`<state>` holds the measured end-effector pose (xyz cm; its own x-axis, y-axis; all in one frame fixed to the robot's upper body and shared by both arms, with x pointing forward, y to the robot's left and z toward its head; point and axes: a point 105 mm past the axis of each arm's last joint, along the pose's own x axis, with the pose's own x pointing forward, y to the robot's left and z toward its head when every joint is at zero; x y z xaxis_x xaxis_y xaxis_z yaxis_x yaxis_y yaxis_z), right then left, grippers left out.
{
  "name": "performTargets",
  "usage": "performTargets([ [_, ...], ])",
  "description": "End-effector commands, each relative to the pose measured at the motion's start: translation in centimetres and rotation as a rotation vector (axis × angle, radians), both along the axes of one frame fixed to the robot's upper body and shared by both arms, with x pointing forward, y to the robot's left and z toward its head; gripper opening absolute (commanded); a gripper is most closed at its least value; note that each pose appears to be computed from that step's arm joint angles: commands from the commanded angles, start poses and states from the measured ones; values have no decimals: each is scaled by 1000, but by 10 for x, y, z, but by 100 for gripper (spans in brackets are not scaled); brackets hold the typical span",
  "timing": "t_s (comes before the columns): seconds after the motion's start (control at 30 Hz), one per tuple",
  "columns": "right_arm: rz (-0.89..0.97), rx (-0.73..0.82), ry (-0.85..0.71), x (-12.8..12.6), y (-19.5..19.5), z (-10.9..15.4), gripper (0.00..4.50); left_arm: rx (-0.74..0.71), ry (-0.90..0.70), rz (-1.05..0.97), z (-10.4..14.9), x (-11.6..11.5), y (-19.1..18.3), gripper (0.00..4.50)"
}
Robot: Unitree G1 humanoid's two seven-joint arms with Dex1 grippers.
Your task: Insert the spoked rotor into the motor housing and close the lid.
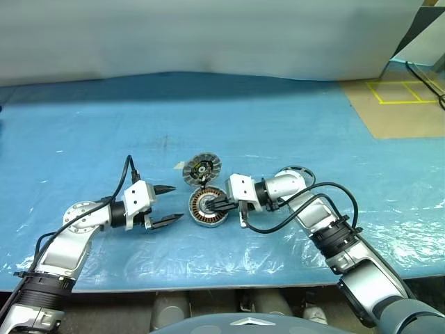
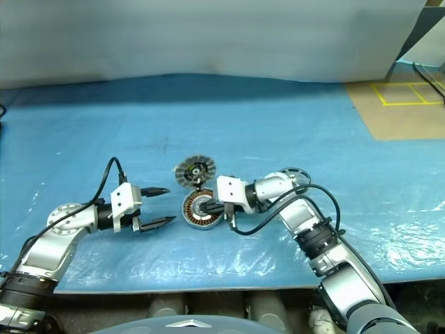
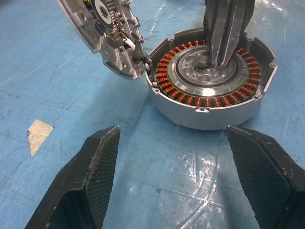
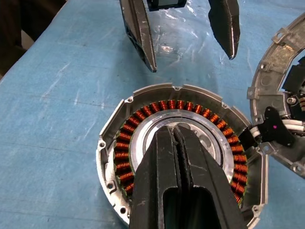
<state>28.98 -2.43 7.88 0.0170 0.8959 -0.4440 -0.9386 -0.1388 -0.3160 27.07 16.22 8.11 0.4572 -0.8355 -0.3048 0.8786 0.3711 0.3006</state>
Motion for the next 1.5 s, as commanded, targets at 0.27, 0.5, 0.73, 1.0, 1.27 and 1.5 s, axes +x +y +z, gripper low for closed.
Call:
performTargets([
  [0.27,-20,-5,-68,9,-3,20,4,-2,-41,-6,8,2,-2,373],
  [0.5,-18,16,-64,7,0,17,4,-2,-41,-12,9,1,-3,373],
  [0.73,10,24,-75,7,7,24,4,1,-35,-13,7,1,-1,373],
  [1.0,43,14,-48,0,11,19,4,1,-33,-11,6,-1,0,373],
  [1.27,33,-7,-27,7,11,6,4,-1,-36,-10,9,-1,-1,373],
  [1.5,28,-48,1,8,10,-12,4,-1,-35,-10,9,-1,-1,373],
])
